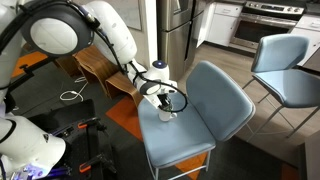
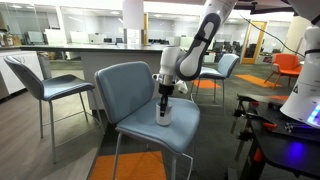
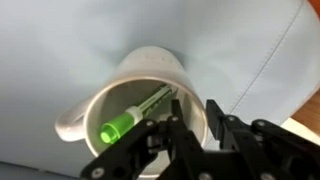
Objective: Move the white cup slightly to the left.
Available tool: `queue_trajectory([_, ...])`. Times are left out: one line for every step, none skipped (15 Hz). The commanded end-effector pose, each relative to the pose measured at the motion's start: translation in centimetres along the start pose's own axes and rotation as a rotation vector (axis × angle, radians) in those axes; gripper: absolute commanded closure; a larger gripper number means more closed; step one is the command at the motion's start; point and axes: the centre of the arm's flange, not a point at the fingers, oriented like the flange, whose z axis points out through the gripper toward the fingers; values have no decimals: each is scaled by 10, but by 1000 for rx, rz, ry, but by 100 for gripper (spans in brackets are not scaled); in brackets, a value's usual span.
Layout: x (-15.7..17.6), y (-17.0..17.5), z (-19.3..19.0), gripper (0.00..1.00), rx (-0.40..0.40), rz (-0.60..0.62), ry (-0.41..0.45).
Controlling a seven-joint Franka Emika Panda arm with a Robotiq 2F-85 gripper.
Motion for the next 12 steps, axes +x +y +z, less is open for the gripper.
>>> queue_trajectory([2,0,-13,34,1,-1,6])
queue_trajectory([1,-1,-18,26,-4,-2,2])
queue_trajectory([0,-1,-24,19,-20,-8,-2])
queue_trajectory([-2,-1,-32,11,-32,-5,-11])
queue_trajectory([-3,0,-40,4,-26,4,-23])
queue_trajectory([-6,-1,-48,0,-32,12,-35])
queue_trajectory([-8,-1,-58,0,-29,23,-40])
queue_trajectory([-9,-1,-70,0,-38,47,-54])
queue_trajectory([-11,-1,-82,0,-38,72,-67])
queue_trajectory([-13,0,-93,0,-44,98,-80])
queue_trajectory([-15,2,-104,0,-48,122,-85])
queue_trajectory([-16,3,-115,0,-51,133,-94])
